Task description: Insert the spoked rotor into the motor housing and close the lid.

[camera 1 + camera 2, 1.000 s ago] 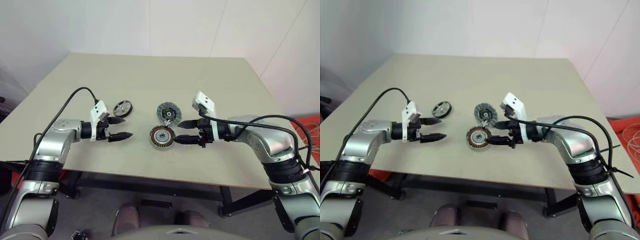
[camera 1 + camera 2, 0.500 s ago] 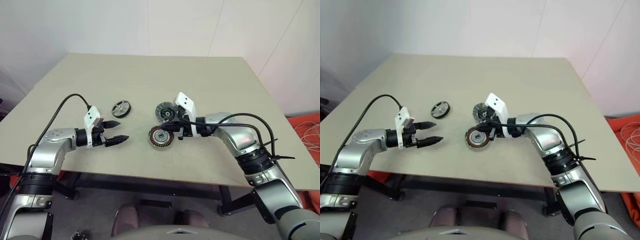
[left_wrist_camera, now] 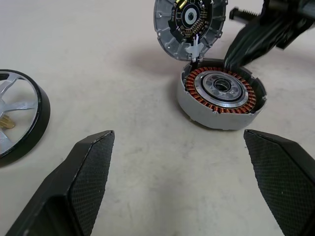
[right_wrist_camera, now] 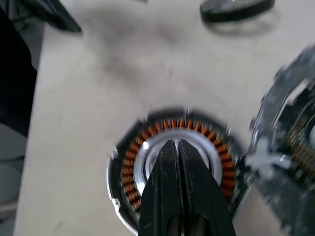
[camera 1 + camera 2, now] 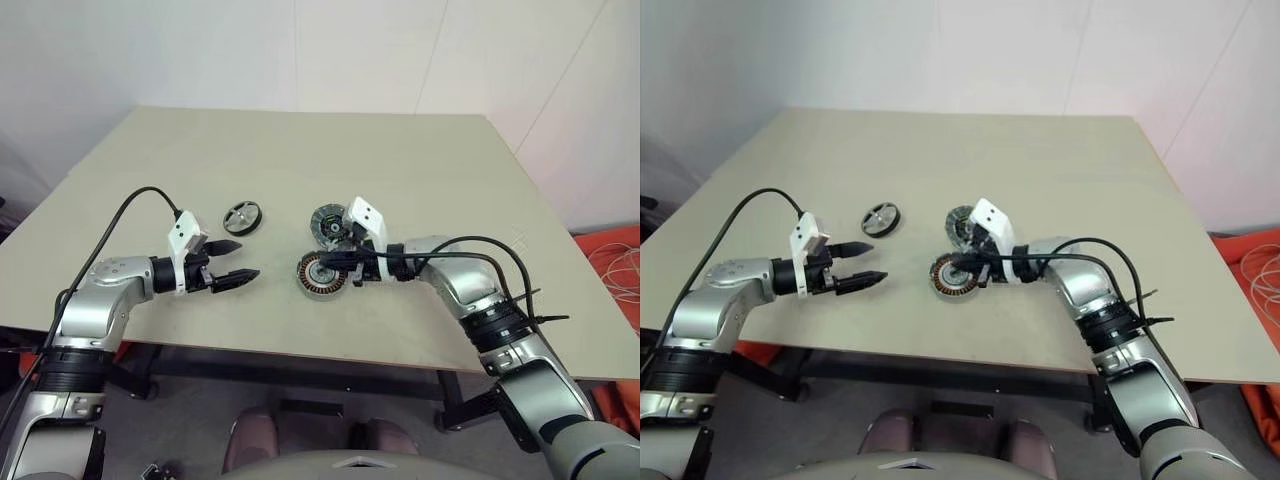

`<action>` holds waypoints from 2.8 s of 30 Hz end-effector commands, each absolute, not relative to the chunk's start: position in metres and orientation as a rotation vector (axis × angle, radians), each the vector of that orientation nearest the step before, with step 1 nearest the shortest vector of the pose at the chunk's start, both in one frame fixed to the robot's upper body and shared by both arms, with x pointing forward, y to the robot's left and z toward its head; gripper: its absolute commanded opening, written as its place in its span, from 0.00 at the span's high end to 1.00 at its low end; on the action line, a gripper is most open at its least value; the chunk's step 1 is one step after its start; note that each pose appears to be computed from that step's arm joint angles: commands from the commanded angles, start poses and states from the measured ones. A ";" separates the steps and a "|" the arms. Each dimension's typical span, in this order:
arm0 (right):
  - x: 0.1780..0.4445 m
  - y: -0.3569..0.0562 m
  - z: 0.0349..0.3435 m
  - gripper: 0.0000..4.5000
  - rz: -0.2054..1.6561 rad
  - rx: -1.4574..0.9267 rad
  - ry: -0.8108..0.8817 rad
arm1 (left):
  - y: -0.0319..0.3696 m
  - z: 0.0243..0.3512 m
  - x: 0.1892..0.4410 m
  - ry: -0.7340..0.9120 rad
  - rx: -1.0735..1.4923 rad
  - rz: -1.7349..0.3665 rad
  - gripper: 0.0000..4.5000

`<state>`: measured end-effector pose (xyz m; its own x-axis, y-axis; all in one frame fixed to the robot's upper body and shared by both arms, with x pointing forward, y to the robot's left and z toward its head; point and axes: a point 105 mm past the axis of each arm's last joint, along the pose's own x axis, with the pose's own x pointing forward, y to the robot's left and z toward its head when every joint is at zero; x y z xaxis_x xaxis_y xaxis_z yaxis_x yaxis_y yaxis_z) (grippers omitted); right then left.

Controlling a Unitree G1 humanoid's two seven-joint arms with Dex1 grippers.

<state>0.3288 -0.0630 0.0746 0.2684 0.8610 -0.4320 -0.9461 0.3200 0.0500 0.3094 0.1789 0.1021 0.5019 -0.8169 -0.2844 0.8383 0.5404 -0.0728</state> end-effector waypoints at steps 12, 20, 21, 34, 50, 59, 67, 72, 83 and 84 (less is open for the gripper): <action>0.333 -0.061 0.068 0.99 1.242 -0.259 0.432 | 0.179 0.116 0.309 0.261 0.086 -0.986 0.00; 0.343 -0.045 0.110 0.99 1.245 -0.110 0.290 | 0.179 0.115 0.311 0.262 0.082 -0.981 0.00; 0.344 -0.043 0.113 0.99 1.245 -0.102 0.280 | 0.179 0.115 0.311 0.261 0.082 -0.980 0.00; 0.337 -0.045 0.059 0.99 1.255 -0.279 0.448 | 0.178 0.117 0.311 0.256 0.073 -0.968 0.00; 0.342 -0.059 0.129 0.99 1.270 -0.113 0.277 | 0.192 0.129 0.328 0.190 0.074 -0.842 0.00; 0.298 -0.095 0.147 0.95 1.365 -0.156 0.358 | 0.215 0.128 0.348 0.225 -0.038 -0.601 0.00; 0.285 -0.133 0.146 0.40 1.305 -0.189 0.422 | 0.202 0.102 0.344 0.358 -0.716 -0.435 0.00; 0.280 -0.142 0.148 0.07 1.308 -0.202 0.442 | 0.195 0.088 0.346 0.387 -1.023 -0.308 0.00; 0.286 -0.148 0.143 0.00 1.290 -0.347 0.424 | 0.188 0.090 0.369 0.312 -1.367 -0.148 0.00; 0.286 -0.149 0.143 0.00 1.291 -0.349 0.423 | 0.187 0.090 0.370 0.308 -1.376 -0.146 0.00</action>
<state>0.2851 -0.1474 0.1338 0.2130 0.8455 -0.4896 -0.9649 0.2607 0.0305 0.3642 0.1857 0.0764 0.9385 -0.2951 -0.1794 -0.1160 0.2198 -0.9686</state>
